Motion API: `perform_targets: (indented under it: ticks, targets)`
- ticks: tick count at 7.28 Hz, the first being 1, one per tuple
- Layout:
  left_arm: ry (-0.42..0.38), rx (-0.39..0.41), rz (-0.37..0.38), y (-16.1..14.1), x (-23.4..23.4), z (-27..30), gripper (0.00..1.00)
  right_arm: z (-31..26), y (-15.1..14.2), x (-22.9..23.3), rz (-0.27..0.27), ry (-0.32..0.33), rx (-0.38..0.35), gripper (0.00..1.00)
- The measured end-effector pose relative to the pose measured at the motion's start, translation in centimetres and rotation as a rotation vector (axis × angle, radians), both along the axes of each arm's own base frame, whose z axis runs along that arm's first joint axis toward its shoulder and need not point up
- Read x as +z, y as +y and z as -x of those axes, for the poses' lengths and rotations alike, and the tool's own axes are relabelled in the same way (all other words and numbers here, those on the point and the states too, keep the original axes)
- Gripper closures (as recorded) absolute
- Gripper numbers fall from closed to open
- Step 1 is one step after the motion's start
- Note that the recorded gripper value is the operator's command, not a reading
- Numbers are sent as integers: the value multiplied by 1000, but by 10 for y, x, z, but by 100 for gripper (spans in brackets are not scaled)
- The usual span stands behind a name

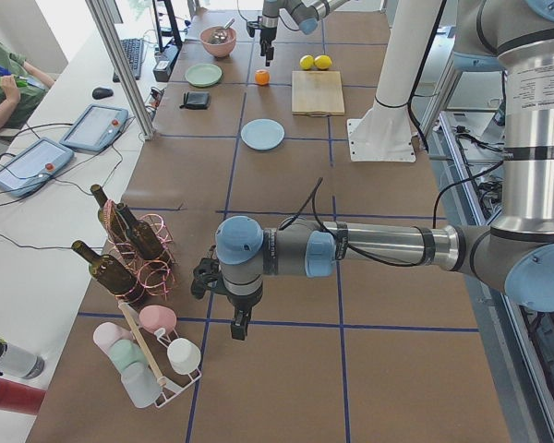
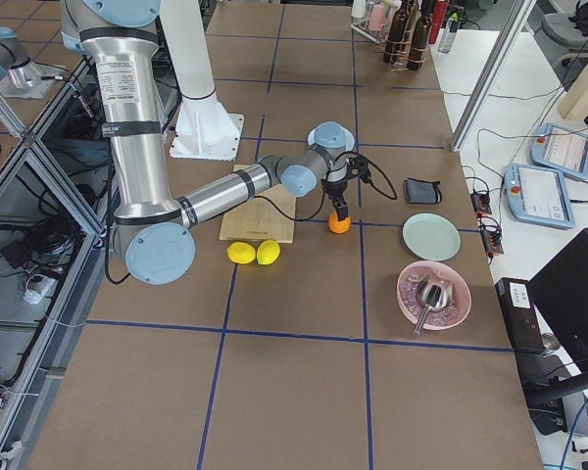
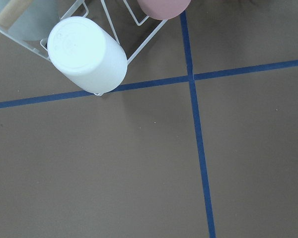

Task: Pick orange to plate
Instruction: 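Reach the right gripper down over the orange and close on it, then carry the orange with the right gripper over the light blue plate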

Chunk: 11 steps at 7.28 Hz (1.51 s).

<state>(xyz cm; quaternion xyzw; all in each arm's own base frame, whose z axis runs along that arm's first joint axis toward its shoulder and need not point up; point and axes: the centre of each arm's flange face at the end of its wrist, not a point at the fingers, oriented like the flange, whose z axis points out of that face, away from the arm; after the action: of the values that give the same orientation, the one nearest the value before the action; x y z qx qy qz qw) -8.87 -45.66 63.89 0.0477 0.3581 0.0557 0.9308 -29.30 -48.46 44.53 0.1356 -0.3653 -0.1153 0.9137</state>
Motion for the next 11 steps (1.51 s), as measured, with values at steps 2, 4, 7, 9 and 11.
perform_targets:
  ticks: [2, 4, 7, 9, 11]
  targets:
    - [0, 0, 1, 0, 0, 0, 0, 24, -5, 10, 0, 35, -5, 0]
    - [0, 0, 2, 1, 1, 0, 0, 38, -7, 20, 5, 59, -14, 0]
    - [0, 0, 1, 0, 1, 0, 0, 51, -6, 33, 8, 92, -19, 0]
    - [0, 0, 2, 1, 1, 0, 0, 65, -12, 37, 7, 111, -22, 39]
    - [0, 0, 2, 1, 2, 0, 0, 69, -15, 37, 5, 114, -22, 85]
